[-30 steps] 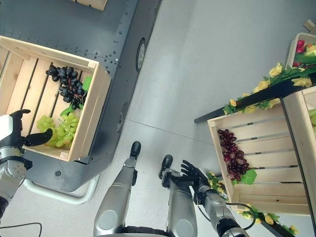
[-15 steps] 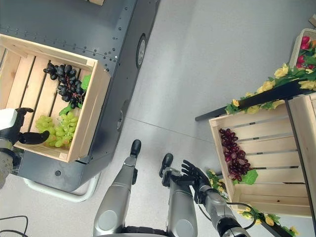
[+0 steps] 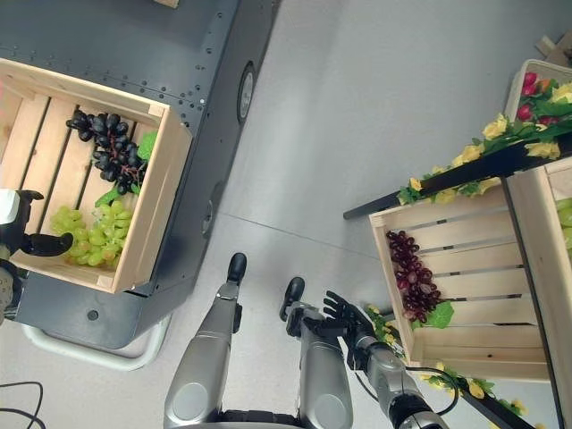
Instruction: Pick up the fruits from the basket on one side to the basket on the other side
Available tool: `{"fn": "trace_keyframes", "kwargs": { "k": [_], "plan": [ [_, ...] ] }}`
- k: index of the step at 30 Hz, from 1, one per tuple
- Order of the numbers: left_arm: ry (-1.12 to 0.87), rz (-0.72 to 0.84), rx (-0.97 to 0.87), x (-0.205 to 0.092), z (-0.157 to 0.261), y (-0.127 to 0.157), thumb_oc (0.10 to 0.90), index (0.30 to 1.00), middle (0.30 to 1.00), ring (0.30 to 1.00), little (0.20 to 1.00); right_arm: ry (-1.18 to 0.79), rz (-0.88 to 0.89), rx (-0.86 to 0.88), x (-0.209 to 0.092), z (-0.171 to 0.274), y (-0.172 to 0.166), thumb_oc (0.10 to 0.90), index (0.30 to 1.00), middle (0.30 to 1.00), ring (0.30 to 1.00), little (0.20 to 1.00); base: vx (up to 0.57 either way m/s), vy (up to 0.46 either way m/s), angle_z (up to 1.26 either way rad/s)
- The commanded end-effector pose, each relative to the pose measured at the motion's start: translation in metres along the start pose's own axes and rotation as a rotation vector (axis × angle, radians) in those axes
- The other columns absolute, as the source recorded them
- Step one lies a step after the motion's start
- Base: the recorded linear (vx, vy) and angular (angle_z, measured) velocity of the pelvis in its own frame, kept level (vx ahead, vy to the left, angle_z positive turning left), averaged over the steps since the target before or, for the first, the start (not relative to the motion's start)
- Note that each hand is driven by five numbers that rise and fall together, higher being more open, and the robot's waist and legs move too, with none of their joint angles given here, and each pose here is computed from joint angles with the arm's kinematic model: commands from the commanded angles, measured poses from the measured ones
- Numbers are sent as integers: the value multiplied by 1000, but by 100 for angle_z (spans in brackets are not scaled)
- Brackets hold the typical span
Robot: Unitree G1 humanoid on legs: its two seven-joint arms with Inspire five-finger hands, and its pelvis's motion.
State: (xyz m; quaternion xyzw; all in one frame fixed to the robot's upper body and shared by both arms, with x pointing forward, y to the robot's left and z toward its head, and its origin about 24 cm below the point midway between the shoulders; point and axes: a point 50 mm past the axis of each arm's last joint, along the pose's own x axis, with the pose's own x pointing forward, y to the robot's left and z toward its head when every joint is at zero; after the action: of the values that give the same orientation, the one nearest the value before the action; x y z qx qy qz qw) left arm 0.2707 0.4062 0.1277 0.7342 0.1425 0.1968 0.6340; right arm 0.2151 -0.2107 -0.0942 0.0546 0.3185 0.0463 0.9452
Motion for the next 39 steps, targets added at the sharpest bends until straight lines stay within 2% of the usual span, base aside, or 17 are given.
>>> {"fn": "trace_keyframes", "kwargs": {
  "k": [1, 4, 16, 23, 32, 39],
  "plan": [
    [66, 160, 146, 7, -22, 34, 800, 900, 900, 900, 900, 61, 13, 46, -13, -24, -6, 800, 900, 900, 900, 900, 0, 0, 0],
    [31, 169, 257, 9, -22, 43, 800, 900, 900, 900, 900, 63, 11, 39, -14, -24, -8, 800, 900, 900, 900, 900, 0, 0, 0],
    [-191, 124, 461, 8, -11, 81, 800, 900, 900, 900, 900, 92, -17, 32, -20, -29, -23, 800, 900, 900, 900, 900, -2, 8, 0],
    [-174, 85, 417, 10, -8, 106, 800, 900, 900, 900, 900, 102, -27, 43, -22, -33, -27, 800, 900, 900, 900, 900, 0, 0, 0],
    [-126, 97, 412, 5, -25, 114, 800, 900, 900, 900, 900, 119, -38, 76, -24, -40, -26, 800, 900, 900, 900, 900, 9, -3, 1],
    [-186, 3, 414, 2, -18, 113, 800, 900, 900, 900, 900, 134, -43, 93, -25, -43, -26, 800, 900, 900, 900, 900, 18, -12, 6]
  ]
}}
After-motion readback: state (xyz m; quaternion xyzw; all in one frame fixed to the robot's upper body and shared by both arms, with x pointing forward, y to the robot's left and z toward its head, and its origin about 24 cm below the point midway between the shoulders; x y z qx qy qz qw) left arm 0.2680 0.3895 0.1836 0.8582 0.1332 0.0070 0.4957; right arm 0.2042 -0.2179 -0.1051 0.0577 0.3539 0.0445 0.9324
